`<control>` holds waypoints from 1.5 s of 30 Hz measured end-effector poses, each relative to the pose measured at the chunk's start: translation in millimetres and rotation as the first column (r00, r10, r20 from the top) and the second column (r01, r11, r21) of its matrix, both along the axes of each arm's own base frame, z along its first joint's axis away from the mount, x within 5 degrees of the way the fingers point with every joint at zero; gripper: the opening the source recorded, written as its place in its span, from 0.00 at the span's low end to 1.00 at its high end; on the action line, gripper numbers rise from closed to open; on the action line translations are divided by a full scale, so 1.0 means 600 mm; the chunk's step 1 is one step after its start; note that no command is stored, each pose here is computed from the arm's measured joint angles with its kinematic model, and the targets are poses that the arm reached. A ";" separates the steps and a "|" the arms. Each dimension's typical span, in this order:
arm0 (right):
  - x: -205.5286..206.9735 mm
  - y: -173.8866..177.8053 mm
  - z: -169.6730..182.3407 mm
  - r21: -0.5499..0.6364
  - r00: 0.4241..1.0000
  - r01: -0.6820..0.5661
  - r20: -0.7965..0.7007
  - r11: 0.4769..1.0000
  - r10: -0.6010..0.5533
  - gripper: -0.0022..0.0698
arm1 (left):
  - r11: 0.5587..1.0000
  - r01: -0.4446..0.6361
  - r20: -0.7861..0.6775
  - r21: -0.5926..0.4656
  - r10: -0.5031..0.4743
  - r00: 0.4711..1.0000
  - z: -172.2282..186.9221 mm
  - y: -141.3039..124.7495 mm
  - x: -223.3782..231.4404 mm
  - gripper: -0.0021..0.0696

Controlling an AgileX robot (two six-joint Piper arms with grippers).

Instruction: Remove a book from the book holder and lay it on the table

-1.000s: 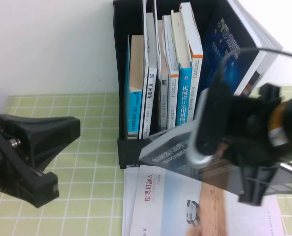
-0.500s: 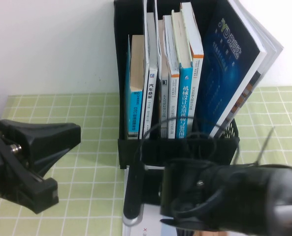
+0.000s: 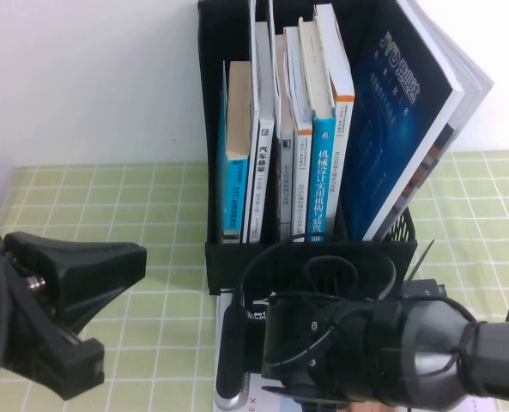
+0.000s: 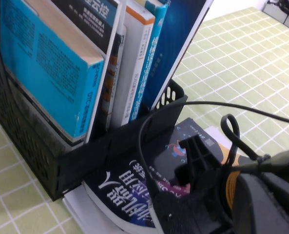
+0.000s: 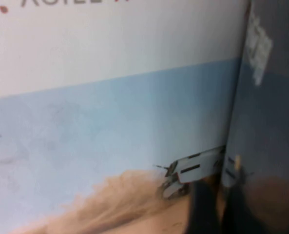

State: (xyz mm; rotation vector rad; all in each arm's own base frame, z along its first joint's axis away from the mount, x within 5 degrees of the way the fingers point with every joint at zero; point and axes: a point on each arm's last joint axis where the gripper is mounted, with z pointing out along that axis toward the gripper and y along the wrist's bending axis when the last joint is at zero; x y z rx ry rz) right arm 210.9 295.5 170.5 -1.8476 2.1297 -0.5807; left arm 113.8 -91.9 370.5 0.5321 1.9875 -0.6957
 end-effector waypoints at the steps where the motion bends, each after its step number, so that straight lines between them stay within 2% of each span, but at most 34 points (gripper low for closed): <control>1: 0.000 0.000 0.000 0.000 1.000 -0.001 -0.004 1.000 0.001 0.60 | 1.000 0.002 0.002 0.002 -0.002 1.000 0.000 0.001 -0.002 0.02; 2: -0.001 0.000 -0.001 0.002 1.000 -0.002 -0.012 1.000 0.002 0.66 | 1.000 0.004 0.001 0.002 -0.004 1.000 -0.001 0.002 -0.004 0.02; 5: -0.011 0.000 0.008 0.026 0.996 -0.039 -0.081 0.999 0.041 0.74 | 1.000 0.010 0.032 -0.005 -0.010 0.999 0.005 0.009 -0.017 0.02; 9: -0.044 -0.001 0.048 0.122 0.959 -0.146 -0.227 0.982 0.171 0.74 | 1.000 0.024 0.078 -0.018 -0.023 0.997 0.015 0.024 -0.046 0.02; 12: -0.076 -0.010 0.096 0.234 0.917 -0.157 -0.327 0.959 0.230 0.71 | 0.999 0.040 0.087 -0.016 -0.039 0.995 0.005 0.037 -0.073 0.02; 14: -0.096 -0.025 0.138 0.293 0.898 -0.173 -0.346 0.940 0.273 0.61 | 0.999 0.053 0.079 -0.007 -0.052 0.996 -0.010 0.045 -0.091 0.02; 18: -0.128 -0.075 0.233 0.394 0.907 -0.221 -0.254 0.892 0.337 0.22 | 0.998 0.060 0.088 -0.013 -0.059 0.994 -0.050 0.064 -0.126 0.02; 20: -0.145 -0.105 0.277 0.454 0.917 -0.235 -0.189 0.859 0.351 0.12 | 0.998 0.058 0.103 -0.022 -0.055 0.993 -0.072 0.073 -0.142 0.02; 23: -0.174 -0.158 0.342 0.564 0.939 -0.230 -0.085 0.793 0.333 0.06 | 0.998 0.054 0.132 -0.040 -0.048 0.990 -0.107 0.085 -0.161 0.02; 28: -0.223 -0.253 0.404 0.749 0.967 -0.221 0.085 0.625 0.239 0.04 | 0.999 0.005 0.151 -0.044 0.002 0.989 -0.165 0.089 -0.155 0.03; 30: -0.235 -0.289 0.399 0.798 0.975 -0.215 0.147 0.562 0.164 0.04 | 0.999 -0.028 0.170 -0.027 0.033 0.985 -0.186 0.090 -0.144 0.03; 32: -0.240 -0.321 0.377 0.834 0.983 -0.177 0.173 0.522 0.056 0.04 | 0.998 -0.057 0.193 -0.018 0.060 0.979 -0.201 0.090 -0.135 0.03; 35: -0.245 -0.358 0.316 0.869 0.986 -0.082 0.141 0.489 -0.087 0.04 | 0.997 -0.080 0.209 -0.017 0.082 0.974 -0.217 0.090 -0.127 0.03; 37: -0.249 -0.376 0.262 0.864 0.984 -0.026 0.111 0.503 -0.138 0.04 | 0.996 -0.088 0.218 -0.018 0.090 0.972 -0.220 0.091 -0.125 0.03; 39: -0.252 -0.391 0.216 0.841 0.980 -0.009 0.115 0.541 -0.162 0.04 | 0.996 -0.092 0.227 -0.023 0.095 0.969 -0.219 0.091 -0.124 0.03; 42: -0.254 -0.406 0.179 0.820 0.974 -0.022 0.146 0.572 -0.172 0.04 | 0.995 -0.096 0.237 -0.030 0.100 0.966 -0.217 0.091 -0.124 0.03; 45: -0.256 -0.412 0.165 0.816 0.972 -0.028 0.156 0.577 -0.174 0.04 | 0.995 -0.096 0.233 -0.038 0.102 0.967 -0.217 0.091 -0.124 0.03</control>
